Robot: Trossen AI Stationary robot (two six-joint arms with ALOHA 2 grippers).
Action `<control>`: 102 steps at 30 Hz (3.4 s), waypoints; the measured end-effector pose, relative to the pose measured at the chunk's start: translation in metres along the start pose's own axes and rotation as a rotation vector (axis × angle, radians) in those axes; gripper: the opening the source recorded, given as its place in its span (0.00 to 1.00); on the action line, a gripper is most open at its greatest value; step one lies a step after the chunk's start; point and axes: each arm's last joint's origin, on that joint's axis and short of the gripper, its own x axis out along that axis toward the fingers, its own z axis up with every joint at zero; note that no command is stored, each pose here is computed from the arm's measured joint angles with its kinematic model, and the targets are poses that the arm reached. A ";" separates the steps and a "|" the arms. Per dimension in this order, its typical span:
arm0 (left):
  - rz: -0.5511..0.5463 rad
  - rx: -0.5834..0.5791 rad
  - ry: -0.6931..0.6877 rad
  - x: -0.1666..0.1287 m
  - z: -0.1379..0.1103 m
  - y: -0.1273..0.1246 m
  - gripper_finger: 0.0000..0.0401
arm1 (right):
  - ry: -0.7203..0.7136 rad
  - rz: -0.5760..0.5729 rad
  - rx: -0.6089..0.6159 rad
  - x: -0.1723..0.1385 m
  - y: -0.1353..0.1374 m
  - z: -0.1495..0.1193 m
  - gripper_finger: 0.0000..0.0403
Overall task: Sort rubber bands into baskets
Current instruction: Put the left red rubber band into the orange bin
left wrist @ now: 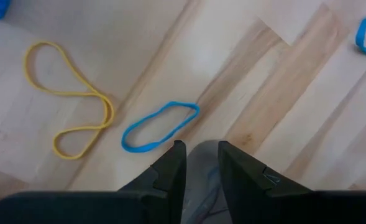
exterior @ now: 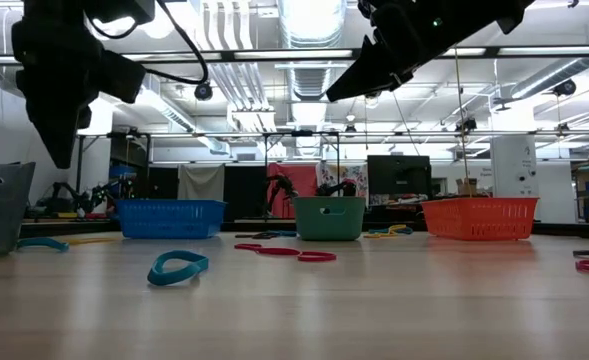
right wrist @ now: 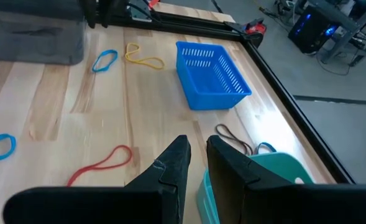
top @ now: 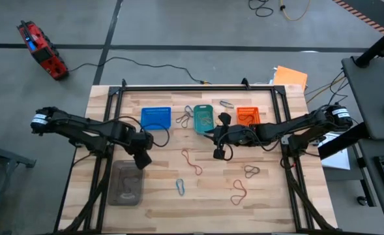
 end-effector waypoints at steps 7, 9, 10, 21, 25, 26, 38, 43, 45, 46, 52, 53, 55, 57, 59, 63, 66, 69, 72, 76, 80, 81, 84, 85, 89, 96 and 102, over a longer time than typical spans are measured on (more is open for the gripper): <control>0.004 0.008 -0.008 0.000 0.000 0.000 0.19 | 0.000 0.000 0.009 0.000 0.000 0.000 0.13; 0.007 0.008 -0.010 0.000 0.000 0.000 0.19 | 0.000 0.000 0.008 0.000 0.000 0.000 0.13; 0.010 0.009 -0.013 0.000 0.000 0.000 0.19 | 0.000 0.000 0.008 0.000 0.000 0.000 0.13; -0.349 0.080 -0.319 -0.009 0.028 -0.035 0.19 | 0.001 0.004 0.026 0.000 0.000 0.001 0.13; -0.389 0.228 -0.447 -0.016 0.034 -0.042 0.19 | 0.034 0.128 0.117 -0.003 0.002 0.013 0.13; -0.355 0.250 -0.461 -0.016 0.034 -0.041 0.19 | 0.065 0.144 0.148 -0.003 0.003 0.015 0.13; -0.076 0.395 -0.452 -0.009 0.028 -0.026 0.19 | 0.525 0.020 0.328 -0.009 0.012 0.029 0.13; -0.060 0.506 -0.454 -0.009 0.027 -0.027 0.19 | 0.612 0.163 0.347 0.003 0.027 0.024 0.13; -0.051 0.545 -0.455 -0.008 0.027 -0.027 0.19 | 0.660 0.234 0.322 0.005 0.037 0.019 0.13; -0.047 0.565 -0.457 -0.007 0.027 -0.027 0.19 | 0.683 0.253 0.306 0.005 0.041 0.017 0.13; -0.057 0.682 -0.497 -0.005 0.028 -0.029 0.19 | 0.887 0.204 0.308 -0.005 0.060 -0.002 0.13; -0.074 0.709 -0.495 -0.005 0.028 -0.029 0.19 | 0.921 0.181 0.324 -0.009 0.061 -0.004 0.13; -0.120 0.768 -0.500 -0.004 0.028 -0.032 0.19 | 0.974 0.143 0.348 -0.017 0.062 -0.006 0.13; -0.172 0.808 -0.524 -0.005 0.029 -0.035 0.19 | 1.021 0.101 0.358 -0.027 0.061 -0.008 0.13; -0.190 0.825 -0.546 -0.005 0.030 -0.036 0.19 | 1.041 0.078 0.346 -0.037 0.060 -0.007 0.13; -0.205 0.802 -0.571 -0.006 0.032 -0.038 0.19 | 1.027 0.004 0.302 -0.054 0.054 -0.004 0.13; -0.216 0.767 -0.570 -0.007 0.032 -0.038 0.19 | 0.924 -0.100 0.261 -0.061 0.045 0.002 0.13; -0.218 0.756 -0.569 -0.007 0.032 -0.038 0.19 | 0.767 -0.154 0.224 -0.061 0.037 0.012 0.13; -0.218 0.756 -0.571 -0.007 0.032 -0.038 0.19 | 0.600 -0.074 0.119 -0.057 0.038 0.027 0.13; -0.228 0.730 -0.576 -0.007 0.033 -0.039 0.19 | 0.401 0.021 -0.020 -0.050 0.041 0.046 0.13; -0.230 0.727 -0.576 -0.008 0.033 -0.039 0.19 | 0.314 0.038 -0.105 -0.046 0.036 0.055 0.13; -0.231 0.729 -0.582 -0.007 0.033 -0.039 0.19 | 0.315 0.035 -0.119 -0.045 0.033 0.056 0.13; -0.227 0.770 -0.609 -0.005 0.037 -0.042 0.19 | 0.342 0.017 -0.135 -0.042 0.024 0.054 0.13; -0.223 0.793 -0.622 -0.004 0.038 -0.044 0.19 | 0.352 0.012 -0.138 -0.042 0.021 0.053 0.13; -0.220 0.819 -0.641 0.004 0.045 -0.050 0.19 | 0.392 -0.009 -0.161 -0.040 0.009 0.049 0.13; -0.189 0.829 -0.569 0.032 0.054 -0.057 0.24 | 0.391 0.110 -0.124 -0.039 -0.005 0.043 0.13; -0.166 0.895 -0.564 0.049 0.061 -0.063 0.32 | 0.326 0.093 -0.062 -0.050 -0.011 0.027 0.13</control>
